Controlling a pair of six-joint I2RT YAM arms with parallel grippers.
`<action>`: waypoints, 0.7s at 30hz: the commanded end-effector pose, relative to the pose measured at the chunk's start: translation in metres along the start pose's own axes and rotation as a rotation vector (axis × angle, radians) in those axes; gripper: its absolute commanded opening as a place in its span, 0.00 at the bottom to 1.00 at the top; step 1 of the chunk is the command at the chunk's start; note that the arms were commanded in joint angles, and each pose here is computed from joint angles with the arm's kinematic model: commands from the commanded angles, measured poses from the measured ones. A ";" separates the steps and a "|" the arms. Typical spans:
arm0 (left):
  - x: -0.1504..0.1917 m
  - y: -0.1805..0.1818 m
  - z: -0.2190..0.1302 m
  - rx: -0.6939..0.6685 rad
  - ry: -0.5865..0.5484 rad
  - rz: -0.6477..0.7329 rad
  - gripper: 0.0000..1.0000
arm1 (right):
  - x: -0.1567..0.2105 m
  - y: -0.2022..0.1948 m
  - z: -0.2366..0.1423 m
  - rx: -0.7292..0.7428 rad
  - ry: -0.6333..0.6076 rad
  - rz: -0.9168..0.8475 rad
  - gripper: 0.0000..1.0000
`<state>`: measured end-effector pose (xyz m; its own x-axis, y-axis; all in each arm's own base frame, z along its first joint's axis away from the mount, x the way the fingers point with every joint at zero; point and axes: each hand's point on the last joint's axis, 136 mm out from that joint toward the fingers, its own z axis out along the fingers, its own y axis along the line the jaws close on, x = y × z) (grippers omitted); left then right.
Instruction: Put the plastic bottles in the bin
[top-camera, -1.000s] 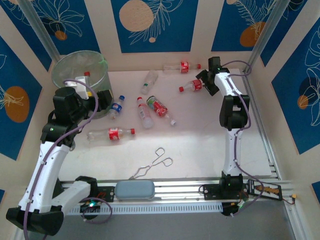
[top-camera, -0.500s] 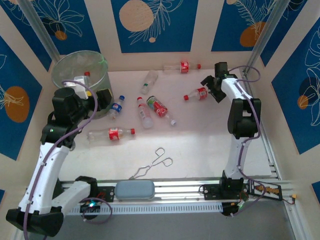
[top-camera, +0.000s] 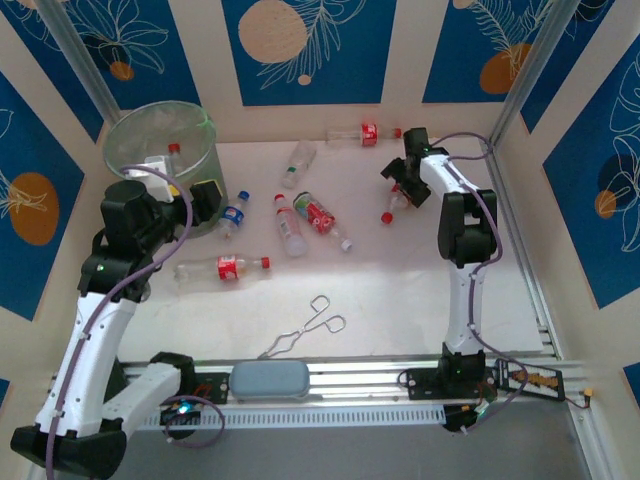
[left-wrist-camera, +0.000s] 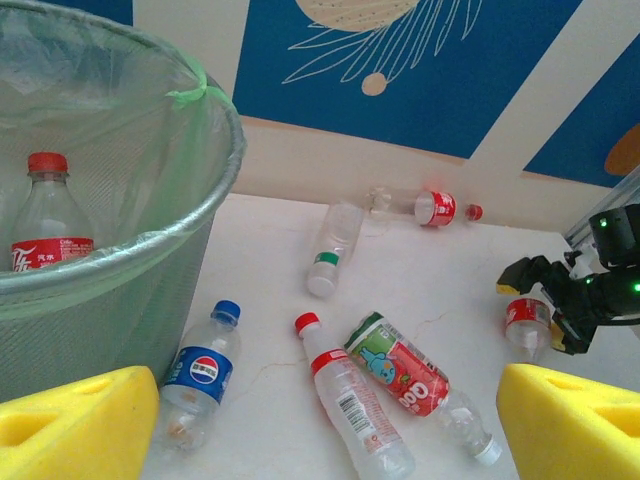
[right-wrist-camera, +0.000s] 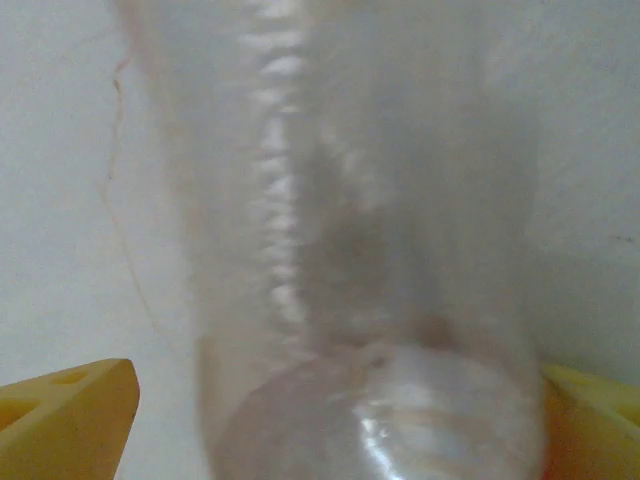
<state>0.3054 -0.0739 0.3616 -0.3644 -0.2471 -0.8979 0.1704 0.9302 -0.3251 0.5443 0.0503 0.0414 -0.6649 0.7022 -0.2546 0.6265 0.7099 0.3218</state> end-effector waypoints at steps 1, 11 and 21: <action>0.000 -0.001 0.001 0.005 -0.010 0.002 0.87 | 0.008 -0.009 -0.002 0.032 0.011 -0.022 0.93; 0.009 -0.003 0.006 0.027 0.015 -0.052 0.87 | 0.027 -0.025 -0.026 0.007 0.005 -0.062 0.80; 0.027 -0.016 0.029 0.103 0.033 -0.188 0.84 | 0.035 -0.019 -0.053 -0.106 0.007 -0.145 0.65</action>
<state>0.3165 -0.0936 0.3221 -0.4555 -0.3642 -0.8123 0.1561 0.8657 -0.4756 0.4829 0.0511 0.0491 -0.7300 0.6313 -0.2618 0.5532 0.7707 0.3162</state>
